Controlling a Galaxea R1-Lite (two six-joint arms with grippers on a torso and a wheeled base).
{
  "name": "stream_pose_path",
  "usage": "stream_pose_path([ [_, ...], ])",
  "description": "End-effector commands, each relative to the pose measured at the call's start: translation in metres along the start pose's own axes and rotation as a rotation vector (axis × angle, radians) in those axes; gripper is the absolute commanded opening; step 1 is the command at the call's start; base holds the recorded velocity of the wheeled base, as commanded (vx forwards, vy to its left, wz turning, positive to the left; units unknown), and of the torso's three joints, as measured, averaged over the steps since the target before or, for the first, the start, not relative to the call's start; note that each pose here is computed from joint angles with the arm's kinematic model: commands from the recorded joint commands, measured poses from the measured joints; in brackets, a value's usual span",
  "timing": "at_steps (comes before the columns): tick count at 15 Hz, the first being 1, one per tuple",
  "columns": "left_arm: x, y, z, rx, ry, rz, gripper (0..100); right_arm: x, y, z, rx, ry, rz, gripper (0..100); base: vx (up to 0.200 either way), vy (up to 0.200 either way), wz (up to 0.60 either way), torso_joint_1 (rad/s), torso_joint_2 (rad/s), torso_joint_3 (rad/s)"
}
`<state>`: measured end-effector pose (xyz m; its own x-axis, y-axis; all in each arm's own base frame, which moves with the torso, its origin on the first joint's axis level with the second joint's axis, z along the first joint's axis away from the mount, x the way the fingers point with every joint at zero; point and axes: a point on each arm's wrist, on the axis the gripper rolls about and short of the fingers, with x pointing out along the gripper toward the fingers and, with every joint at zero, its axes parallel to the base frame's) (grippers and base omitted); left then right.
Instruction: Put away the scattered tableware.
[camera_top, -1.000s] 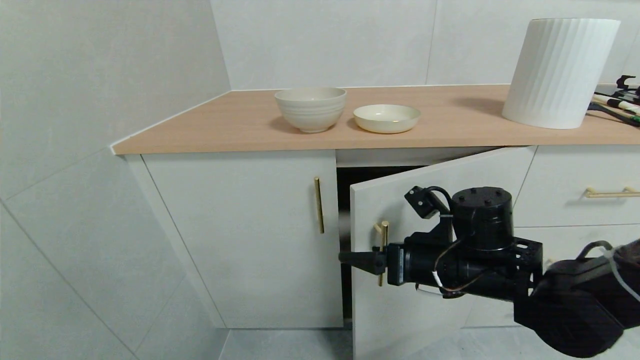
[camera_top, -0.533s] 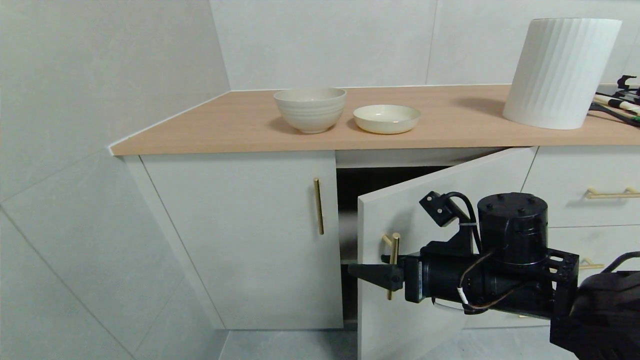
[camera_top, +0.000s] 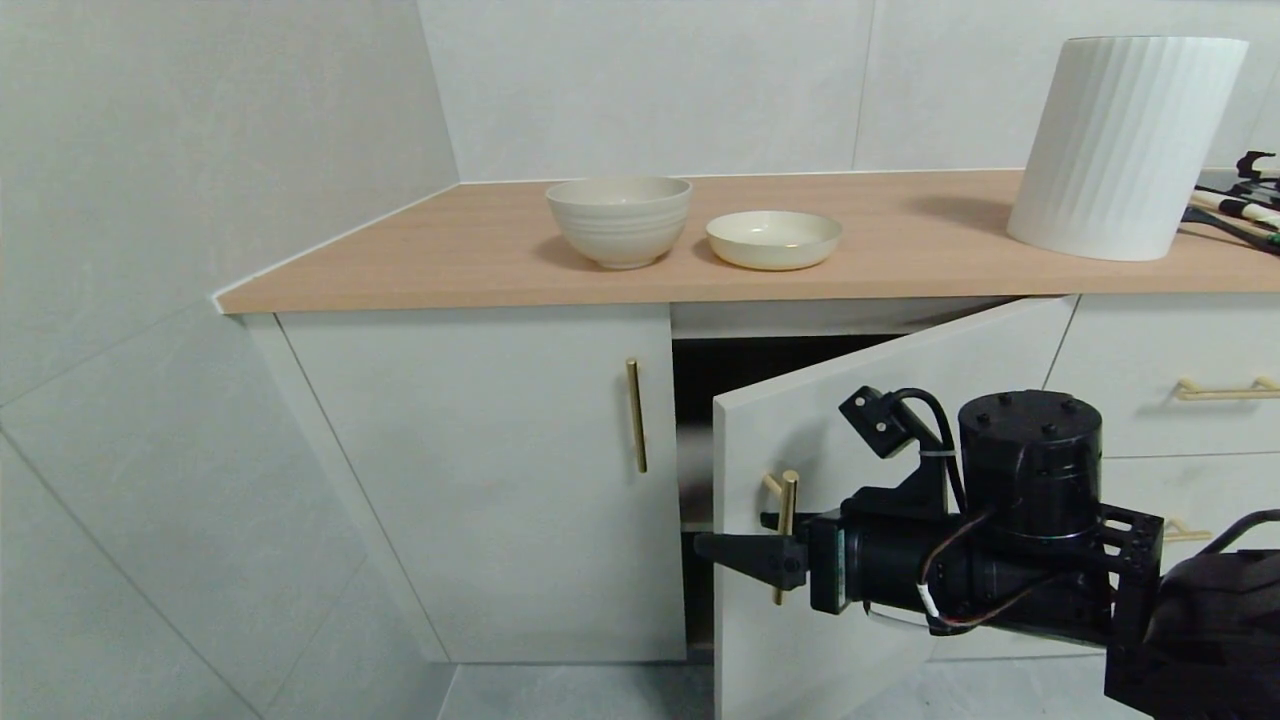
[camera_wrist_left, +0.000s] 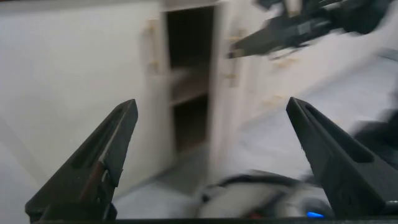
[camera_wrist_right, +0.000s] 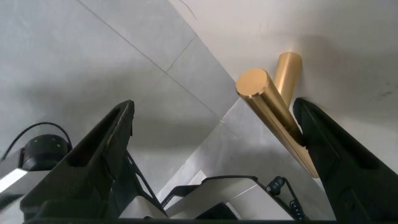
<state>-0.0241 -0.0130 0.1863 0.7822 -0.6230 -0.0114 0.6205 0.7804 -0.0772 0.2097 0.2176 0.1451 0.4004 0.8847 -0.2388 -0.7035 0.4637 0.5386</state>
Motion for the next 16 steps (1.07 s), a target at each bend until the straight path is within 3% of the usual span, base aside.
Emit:
stream_pose_path([
  [1, 0.077, 0.046, 0.065, -0.170, 0.205, -0.200, 100, 0.003, 0.009, -0.005, -0.007, 0.023, 0.029, 100, 0.000, 0.000, 0.00, 0.000, 0.00, 0.000],
  [3, 0.142, 0.076, 0.072, -0.245, 0.325, -0.286, 100, 0.003, 0.009, -0.005, -0.009, 0.021, 0.028, 100, 0.000, 0.000, 0.00, 0.000, 0.00, 0.000],
  [4, 0.157, 0.082, 0.069, -0.257, 0.346, -0.296, 100, 0.003, 0.009, -0.005, -0.009, 0.021, 0.030, 100, 0.000, 0.000, 0.00, 0.000, 0.00, 0.000],
  [5, 0.195, 0.098, 0.053, -0.281, 0.395, -0.300, 100, 0.003, 0.010, -0.007, -0.014, 0.028, 0.029, 100, 0.000, 0.000, 0.00, 0.000, 0.00, 0.000],
  [6, 0.203, 0.101, 0.049, -0.284, 0.403, -0.297, 100, 0.002, 0.009, -0.008, -0.016, 0.029, 0.029, 100, 0.000, 0.000, 0.00, 0.000, 0.00, 0.000],
  [7, 0.238, 0.113, 0.026, -0.294, 0.434, -0.253, 100, 0.003, 0.011, -0.009, -0.041, 0.034, 0.035, 100, 0.000, 0.000, 0.00, 0.000, 0.00, 0.000],
  [8, 0.252, 0.116, 0.014, -0.306, 0.440, -0.221, 100, 0.004, 0.013, -0.010, -0.044, 0.037, 0.040, 100, 0.000, 0.000, 0.00, 0.000, 0.00, 0.000],
  [11, 0.266, 0.112, -0.007, -0.349, 0.380, -0.224, 100, -0.001, 0.016, -0.009, -0.046, 0.029, 0.046, 100, 0.000, 0.000, 0.00, 0.000, 0.00, 0.000],
  [12, 0.277, 0.106, -0.025, -0.350, 0.375, -0.246, 100, -0.003, 0.016, -0.008, -0.047, 0.027, 0.047, 100, 0.000, 0.000, 0.00, 0.000, 0.00, 0.000],
  [16, 0.308, 0.086, -0.078, -0.310, 0.378, -0.272, 100, -0.005, 0.018, -0.007, -0.050, 0.019, 0.051, 100, 0.000, 0.000, 0.00, 0.000, 0.00, 0.000],
])
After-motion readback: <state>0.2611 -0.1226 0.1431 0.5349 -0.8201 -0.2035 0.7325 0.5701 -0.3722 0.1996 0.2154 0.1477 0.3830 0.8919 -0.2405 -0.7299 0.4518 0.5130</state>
